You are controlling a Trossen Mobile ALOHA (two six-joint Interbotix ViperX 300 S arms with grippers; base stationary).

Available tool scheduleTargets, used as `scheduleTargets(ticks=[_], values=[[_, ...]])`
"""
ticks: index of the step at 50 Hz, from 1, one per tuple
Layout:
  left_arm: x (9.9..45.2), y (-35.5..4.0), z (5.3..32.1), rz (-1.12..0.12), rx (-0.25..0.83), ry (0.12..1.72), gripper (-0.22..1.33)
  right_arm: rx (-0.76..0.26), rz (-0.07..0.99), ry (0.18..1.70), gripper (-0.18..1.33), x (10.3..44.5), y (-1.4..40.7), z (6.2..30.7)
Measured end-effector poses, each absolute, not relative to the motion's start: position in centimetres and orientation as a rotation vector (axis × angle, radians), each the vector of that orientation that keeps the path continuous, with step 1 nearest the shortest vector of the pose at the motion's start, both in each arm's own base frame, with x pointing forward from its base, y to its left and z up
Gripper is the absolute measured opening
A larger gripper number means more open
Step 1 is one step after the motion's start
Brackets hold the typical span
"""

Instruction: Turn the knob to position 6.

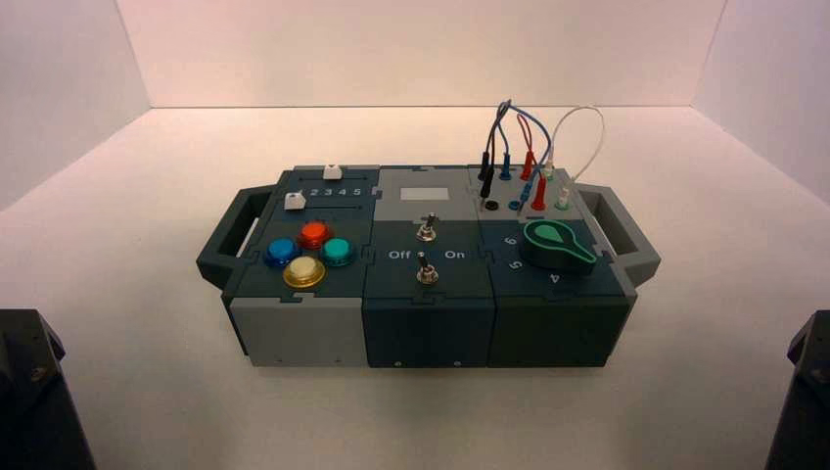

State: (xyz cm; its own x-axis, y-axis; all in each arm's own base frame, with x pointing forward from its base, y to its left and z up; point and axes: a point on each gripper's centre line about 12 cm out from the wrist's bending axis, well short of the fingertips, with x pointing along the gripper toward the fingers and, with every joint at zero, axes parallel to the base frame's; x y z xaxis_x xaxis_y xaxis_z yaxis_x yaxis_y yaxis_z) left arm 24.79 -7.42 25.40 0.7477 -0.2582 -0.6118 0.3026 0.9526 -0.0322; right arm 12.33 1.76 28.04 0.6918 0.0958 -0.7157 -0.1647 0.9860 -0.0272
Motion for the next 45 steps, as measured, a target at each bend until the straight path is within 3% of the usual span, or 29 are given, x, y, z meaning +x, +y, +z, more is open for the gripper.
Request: scheduleTargets(ticks=[32,45], values=[[21.0,-13.6,24.0,-0.535,0.119,0.946,-0.17,-0.066,0.222,1.136,-0.14,14.1,3.1,25.8],[19.6,-14.6,23.2,-0.567,0.113,1.004,-0.17,-0.096,0.354,1.239,-0.14,14.2,5.5,24.6]])
